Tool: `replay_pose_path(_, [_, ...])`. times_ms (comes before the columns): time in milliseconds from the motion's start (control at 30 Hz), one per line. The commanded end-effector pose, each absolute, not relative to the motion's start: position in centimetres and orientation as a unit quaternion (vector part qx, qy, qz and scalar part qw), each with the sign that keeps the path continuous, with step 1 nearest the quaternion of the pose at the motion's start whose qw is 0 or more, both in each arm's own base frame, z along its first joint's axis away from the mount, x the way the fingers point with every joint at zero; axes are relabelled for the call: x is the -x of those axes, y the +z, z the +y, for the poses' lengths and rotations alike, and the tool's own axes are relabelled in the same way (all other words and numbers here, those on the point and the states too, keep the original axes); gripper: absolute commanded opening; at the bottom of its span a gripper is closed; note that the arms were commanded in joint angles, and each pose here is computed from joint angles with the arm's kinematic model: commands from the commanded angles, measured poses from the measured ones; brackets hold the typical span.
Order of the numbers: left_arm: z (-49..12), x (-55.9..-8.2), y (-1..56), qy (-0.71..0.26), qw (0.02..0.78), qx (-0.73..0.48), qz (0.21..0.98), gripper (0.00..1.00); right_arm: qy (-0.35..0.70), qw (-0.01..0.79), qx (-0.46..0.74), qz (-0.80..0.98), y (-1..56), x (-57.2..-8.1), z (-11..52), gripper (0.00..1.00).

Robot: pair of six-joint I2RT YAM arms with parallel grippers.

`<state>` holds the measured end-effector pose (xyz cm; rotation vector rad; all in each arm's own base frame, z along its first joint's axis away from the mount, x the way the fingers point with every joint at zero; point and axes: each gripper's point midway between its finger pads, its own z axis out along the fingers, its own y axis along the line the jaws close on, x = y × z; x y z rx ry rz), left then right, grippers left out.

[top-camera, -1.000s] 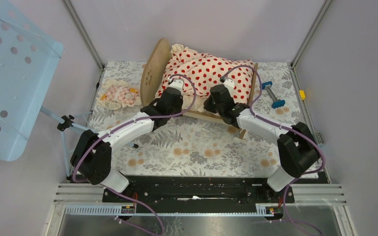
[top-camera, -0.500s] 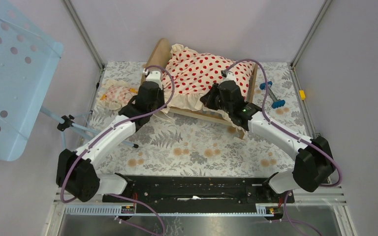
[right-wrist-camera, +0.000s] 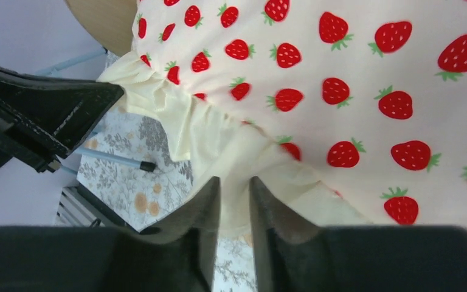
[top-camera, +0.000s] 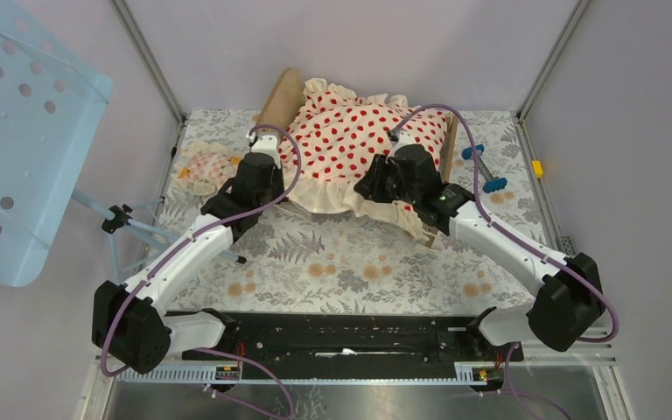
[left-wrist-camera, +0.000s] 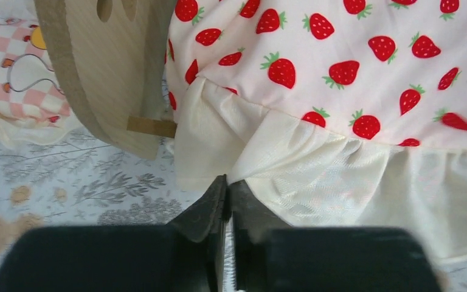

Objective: Set up the pet bed
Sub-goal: Adjust the mattress on the bed frame, then cross the ropes on the bed frame.

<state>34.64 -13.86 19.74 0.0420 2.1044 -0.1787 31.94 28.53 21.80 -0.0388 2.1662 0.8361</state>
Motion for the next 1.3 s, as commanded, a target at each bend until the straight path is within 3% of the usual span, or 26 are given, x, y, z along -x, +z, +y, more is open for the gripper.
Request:
replay_pose_path(0, [-12.9, -34.0, 20.1, -0.067, 0.493, -0.010, 0.867, 0.19, 0.308, 0.396, 0.052, 0.864, 22.3, -31.1, 27.6, 0.38])
replay_pose_path(67, [-12.4, -34.1, 20.2, -0.054, 0.493, -0.002, 0.868, 0.47, 0.266, 0.408, 0.041, 0.872, 22.1, -31.4, 26.0, 0.48])
replay_pose_path(100, [-12.1, -34.1, 20.4, -0.048, 0.495, 0.001, 0.867, 0.55, 0.245, 0.421, 0.035, 0.873, 22.3, -31.6, 24.9, 0.50])
replay_pose_path(167, [-11.8, -34.3, 21.4, -0.042, 0.504, 0.007, 0.863, 0.69, 0.207, 0.448, 0.022, 0.869, 23.1, -31.9, 22.9, 0.56])
replay_pose_path(233, [-11.9, -34.5, 22.7, -0.045, 0.516, 0.005, 0.855, 0.76, 0.177, 0.474, 0.014, 0.862, 24.3, -32.0, 21.0, 0.58])
replay_pose_path(400, [-12.9, -35.3, 26.6, -0.066, 0.547, -0.021, 0.834, 0.78, 0.099, 0.503, -0.010, 0.858, 25.7, -31.1, 16.2, 0.60])
replay_pose_path(533, [-15.5, -35.3, 29.2, -0.114, 0.559, -0.059, 0.819, 0.74, 0.069, 0.493, -0.033, 0.867, 25.4, -29.9, 13.5, 0.64])
replay_pose_path(767, [-28.0, -31.3, 29.5, -0.190, 0.565, -0.199, 0.778, 0.72, 0.105, 0.462, -0.059, 0.879, 24.1, -26.7, 12.2, 0.68])
replay_pose_path(1000, [-38.6, -29.0, 26.8, -0.215, 0.544, -0.333, 0.740, 0.83, 0.109, 0.471, -0.094, 0.870, 24.2, -23.2, 9.6, 0.68])
replay_pose_path(1267, [-44.5, -30.5, 25.5, -0.248, 0.534, -0.322, 0.742, 0.93, 0.104, 0.524, -0.167, 0.829, 27.2, -19.5, 4.9, 0.69])
